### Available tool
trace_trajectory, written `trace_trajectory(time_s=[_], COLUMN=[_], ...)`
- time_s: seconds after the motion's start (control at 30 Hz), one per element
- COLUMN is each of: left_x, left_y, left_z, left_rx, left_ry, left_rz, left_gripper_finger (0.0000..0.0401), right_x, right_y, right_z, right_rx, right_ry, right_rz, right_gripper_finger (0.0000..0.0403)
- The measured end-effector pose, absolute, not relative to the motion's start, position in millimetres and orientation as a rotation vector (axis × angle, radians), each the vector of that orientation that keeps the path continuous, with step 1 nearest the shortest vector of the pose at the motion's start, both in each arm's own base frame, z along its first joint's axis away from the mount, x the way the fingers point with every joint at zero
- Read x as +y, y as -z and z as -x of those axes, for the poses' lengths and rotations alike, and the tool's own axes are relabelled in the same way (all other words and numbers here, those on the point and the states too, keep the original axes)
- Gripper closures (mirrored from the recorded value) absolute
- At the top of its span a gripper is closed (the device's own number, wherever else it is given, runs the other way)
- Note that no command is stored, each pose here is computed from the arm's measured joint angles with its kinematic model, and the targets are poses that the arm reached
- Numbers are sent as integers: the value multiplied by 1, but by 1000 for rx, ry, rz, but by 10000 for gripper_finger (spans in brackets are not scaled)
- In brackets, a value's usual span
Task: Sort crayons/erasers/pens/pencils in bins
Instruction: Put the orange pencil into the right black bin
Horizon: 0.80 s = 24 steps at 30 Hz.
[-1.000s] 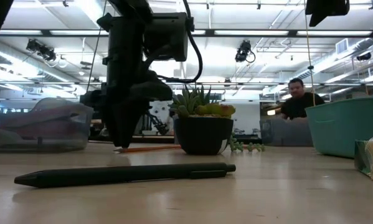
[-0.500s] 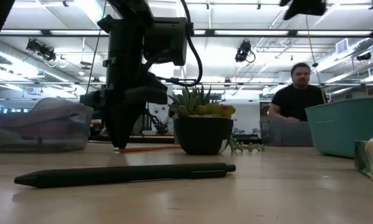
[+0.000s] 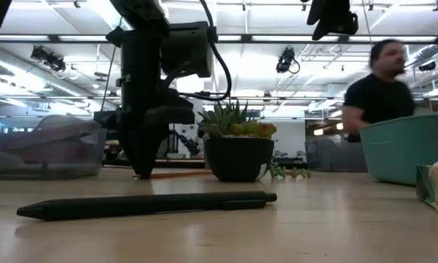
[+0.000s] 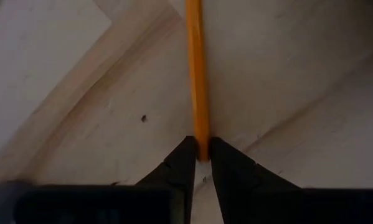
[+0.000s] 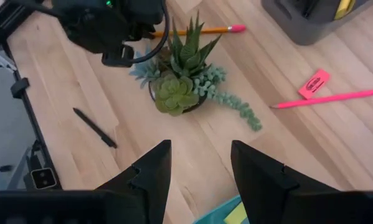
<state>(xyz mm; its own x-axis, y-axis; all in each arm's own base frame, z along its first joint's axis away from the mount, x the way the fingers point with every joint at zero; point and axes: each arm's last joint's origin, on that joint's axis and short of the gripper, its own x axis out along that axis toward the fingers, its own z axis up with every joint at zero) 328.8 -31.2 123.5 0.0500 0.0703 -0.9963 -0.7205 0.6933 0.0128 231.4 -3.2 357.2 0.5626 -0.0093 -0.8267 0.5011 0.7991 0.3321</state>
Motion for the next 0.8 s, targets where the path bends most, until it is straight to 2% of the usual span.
trace_trajectory(time_s=[0.13, 0.3, 0.8], left_x=[-35, -36, -10], left_y=[-123, -126, -152], left_z=[-330, -330, -341], left_rx=[1368, 1366, 1265], left_ry=[-678, -660, -652], left_rz=[593, 567, 515], left_gripper_finger=[350, 386, 397], right_x=[-12, -23, -33], right_y=[-359, -361, -362], right_z=[-230, -229, -230], right_rx=[915, 880, 841], right_ry=[349, 386, 422], right_rz=[-599, -623, -631], right_gripper_finger=[230, 230, 230])
